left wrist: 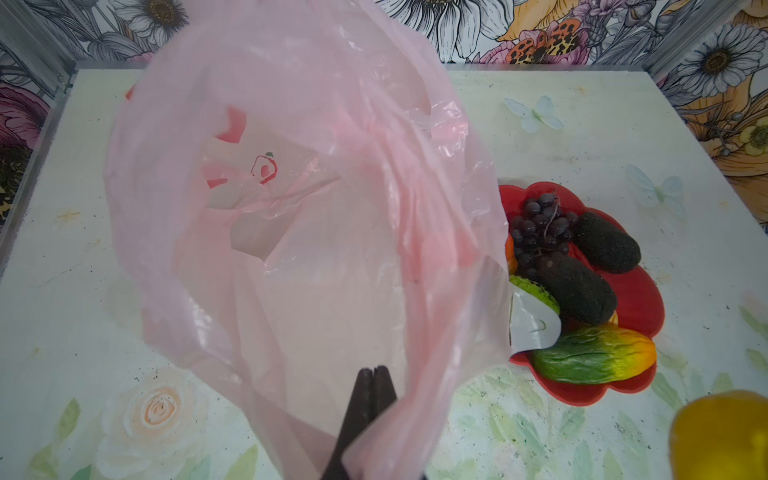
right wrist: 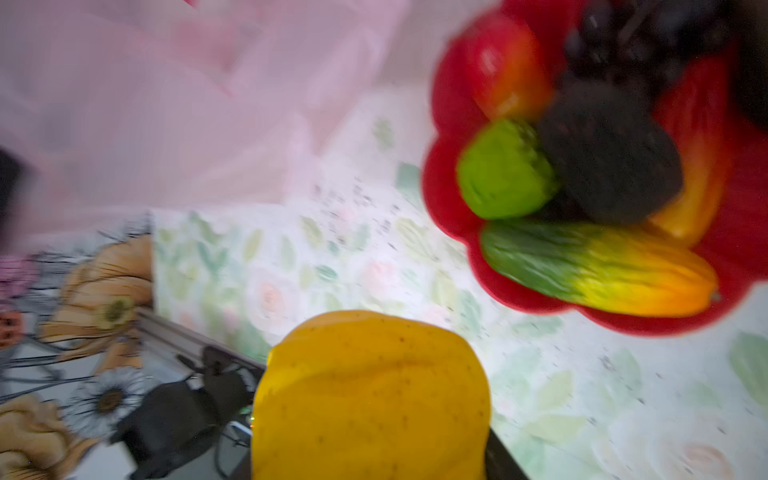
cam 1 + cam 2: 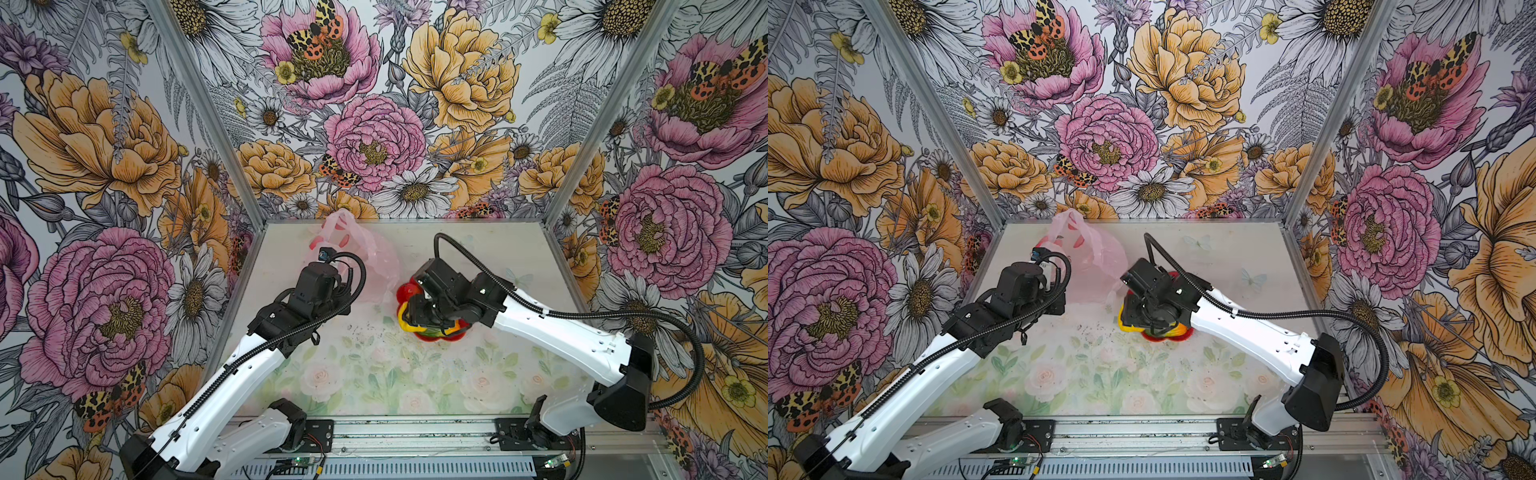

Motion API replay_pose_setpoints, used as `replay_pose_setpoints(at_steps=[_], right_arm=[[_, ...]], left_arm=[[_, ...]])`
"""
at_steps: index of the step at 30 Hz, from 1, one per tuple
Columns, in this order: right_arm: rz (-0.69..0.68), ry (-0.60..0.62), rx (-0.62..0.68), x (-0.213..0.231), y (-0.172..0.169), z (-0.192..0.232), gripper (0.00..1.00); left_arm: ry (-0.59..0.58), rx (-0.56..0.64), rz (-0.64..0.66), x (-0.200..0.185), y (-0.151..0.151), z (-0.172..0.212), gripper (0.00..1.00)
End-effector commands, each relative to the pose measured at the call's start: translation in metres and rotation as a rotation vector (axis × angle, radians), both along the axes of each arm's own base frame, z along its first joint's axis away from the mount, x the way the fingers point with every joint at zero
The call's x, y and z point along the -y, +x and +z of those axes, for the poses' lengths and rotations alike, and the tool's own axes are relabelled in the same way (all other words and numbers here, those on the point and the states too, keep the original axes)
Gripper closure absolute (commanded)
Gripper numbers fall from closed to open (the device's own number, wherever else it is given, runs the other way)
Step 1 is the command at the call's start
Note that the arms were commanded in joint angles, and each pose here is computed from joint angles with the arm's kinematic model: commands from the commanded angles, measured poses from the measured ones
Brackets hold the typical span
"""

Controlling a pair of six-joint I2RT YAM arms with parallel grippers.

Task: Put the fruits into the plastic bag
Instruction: 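Carry the yellow fruit into the bag's mouth and open the right gripper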

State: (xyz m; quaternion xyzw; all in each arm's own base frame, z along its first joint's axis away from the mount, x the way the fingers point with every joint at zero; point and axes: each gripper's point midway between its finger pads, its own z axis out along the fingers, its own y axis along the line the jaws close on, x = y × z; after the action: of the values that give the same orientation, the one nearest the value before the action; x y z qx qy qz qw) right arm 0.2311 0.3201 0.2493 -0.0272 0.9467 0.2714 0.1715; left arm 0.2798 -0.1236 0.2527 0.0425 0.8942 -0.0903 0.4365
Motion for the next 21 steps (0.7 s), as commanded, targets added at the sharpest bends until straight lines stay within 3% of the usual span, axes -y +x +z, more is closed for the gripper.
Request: replay_pose_setpoints(at_steps=[1,8,12,19,21], right_arm=[[0.09,0.077,0.039,-0.036,0.022,0.02,0.58],[0.141,0.127,0.053,-0.098,0.081,0.019,0.58],[0.137,0.138,0.005,-0.124,0.114,-0.012,0.54],[0.106,0.144,-0.034,-0.146,0.15,-0.05,0.42],[0.068,0.131,-0.047,-0.132,0.167,-0.06,0.38]], left_arm=[[-0.024,0.055,-0.037,0.005,-0.002,0.02,1.0],[-0.023,0.073,-0.049,0.006,-0.004,0.027,1.0],[-0.011,0.071,-0.056,0.006,-0.004,0.029,1.0],[-0.012,0.065,-0.055,0.005,-0.007,0.032,1.0],[-0.015,0.056,-0.048,0.004,-0.007,0.03,1.0]])
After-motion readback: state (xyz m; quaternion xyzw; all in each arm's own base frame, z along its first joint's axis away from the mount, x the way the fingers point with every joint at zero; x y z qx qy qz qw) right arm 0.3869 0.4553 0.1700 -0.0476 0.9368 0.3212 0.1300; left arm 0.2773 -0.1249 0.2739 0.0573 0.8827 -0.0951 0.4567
